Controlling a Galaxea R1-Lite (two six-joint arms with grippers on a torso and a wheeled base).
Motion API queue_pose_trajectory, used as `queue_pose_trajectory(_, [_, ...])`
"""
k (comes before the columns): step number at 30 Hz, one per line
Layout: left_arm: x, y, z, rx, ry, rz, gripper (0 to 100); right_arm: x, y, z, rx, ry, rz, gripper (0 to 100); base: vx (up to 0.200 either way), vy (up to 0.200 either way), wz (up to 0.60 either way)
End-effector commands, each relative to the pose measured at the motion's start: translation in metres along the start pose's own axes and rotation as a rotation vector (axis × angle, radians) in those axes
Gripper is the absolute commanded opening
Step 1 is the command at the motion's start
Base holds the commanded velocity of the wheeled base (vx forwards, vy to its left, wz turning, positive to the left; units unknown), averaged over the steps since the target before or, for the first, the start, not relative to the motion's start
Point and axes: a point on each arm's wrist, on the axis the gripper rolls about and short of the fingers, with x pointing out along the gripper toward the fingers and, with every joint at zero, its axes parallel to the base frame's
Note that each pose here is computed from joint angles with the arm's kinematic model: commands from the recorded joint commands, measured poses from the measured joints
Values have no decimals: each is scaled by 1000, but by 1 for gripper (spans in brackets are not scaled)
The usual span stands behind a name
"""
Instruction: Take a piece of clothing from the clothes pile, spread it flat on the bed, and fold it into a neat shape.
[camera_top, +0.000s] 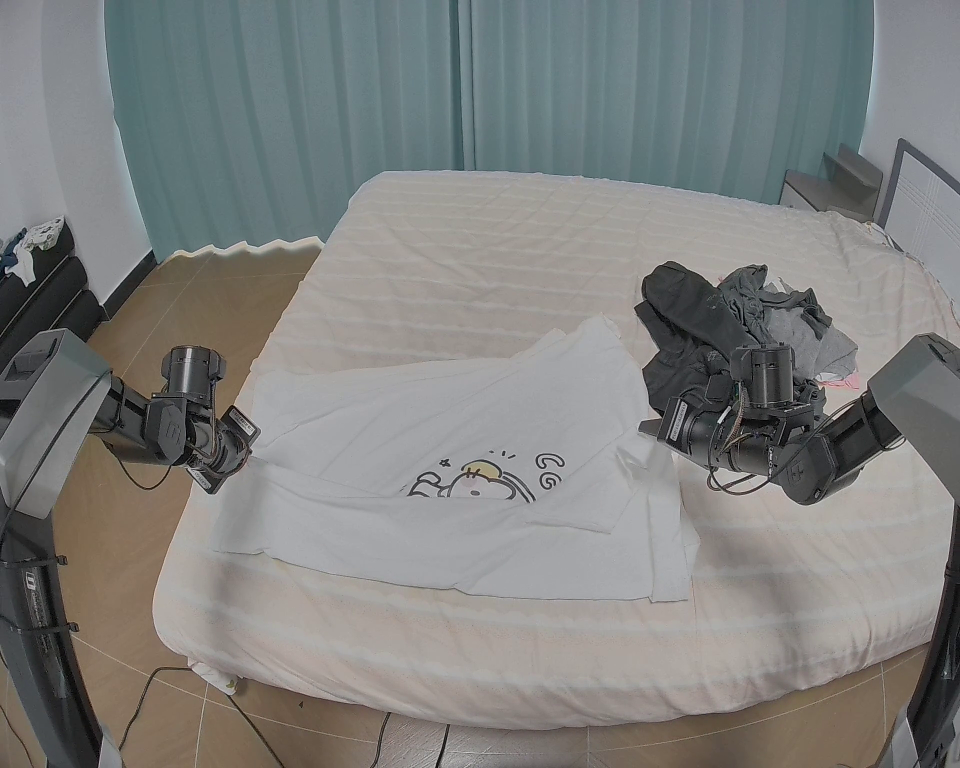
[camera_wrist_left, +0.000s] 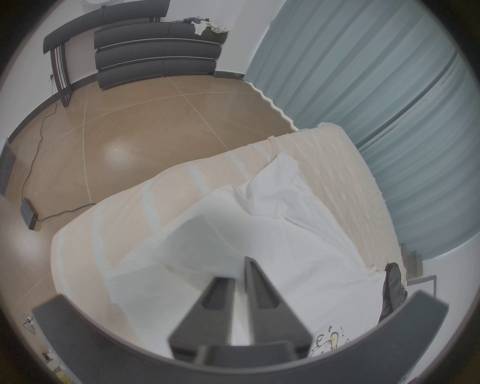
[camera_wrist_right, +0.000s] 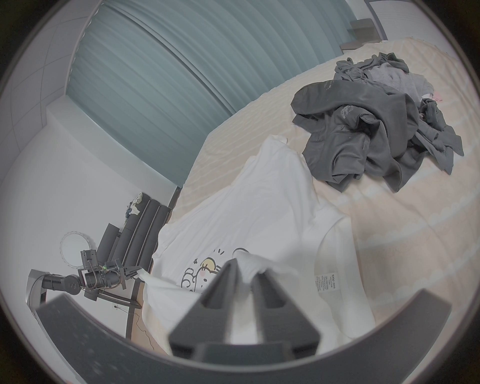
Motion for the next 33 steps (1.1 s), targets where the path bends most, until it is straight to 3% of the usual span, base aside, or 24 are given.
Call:
queue_pose_trajectory(1, [6, -2, 2, -3, -8, -5, 100, 5, -4, -2, 6, 6, -8, 100, 0, 0, 0])
queue_pose_trajectory(5, [5, -7, 7, -3, -55, -13, 100, 3, -10, -2, 15, 0, -41, 100, 0, 0, 0])
queue_pose_trajectory(10, [-6, -11, 26, -31, -194, -54, 100, -7, -19, 3, 48, -28, -84, 100, 0, 0, 0])
queue_pose_trajectory(13, [-22, -11, 35, -44, -210, -64, 100, -19, -18, 2, 96, -25, -88, 100, 0, 0, 0])
queue_pose_trajectory(19, [-56, -1, 27, -29, -133, -100, 100, -42, -13, -12, 122, 19, -96, 100, 0, 0, 0])
queue_pose_trajectory(20, [-88, 5, 18, -20, -66, -159, 100, -54, -6, -32, 108, 79, -98, 100, 0, 0, 0])
queue_pose_trajectory(24, [-130, 19, 4, -10, 22, -236, 100, -63, -1, -56, 104, 153, -105, 100, 0, 0, 0])
queue_pose_trajectory(29, [-157, 40, -14, -8, 45, -294, 100, -56, 1, -73, 90, 207, -117, 100, 0, 0, 0])
queue_pose_trajectory(33, [-155, 54, -26, -10, 38, -335, 100, -50, -2, -81, 79, 227, -144, 100, 0, 0, 0])
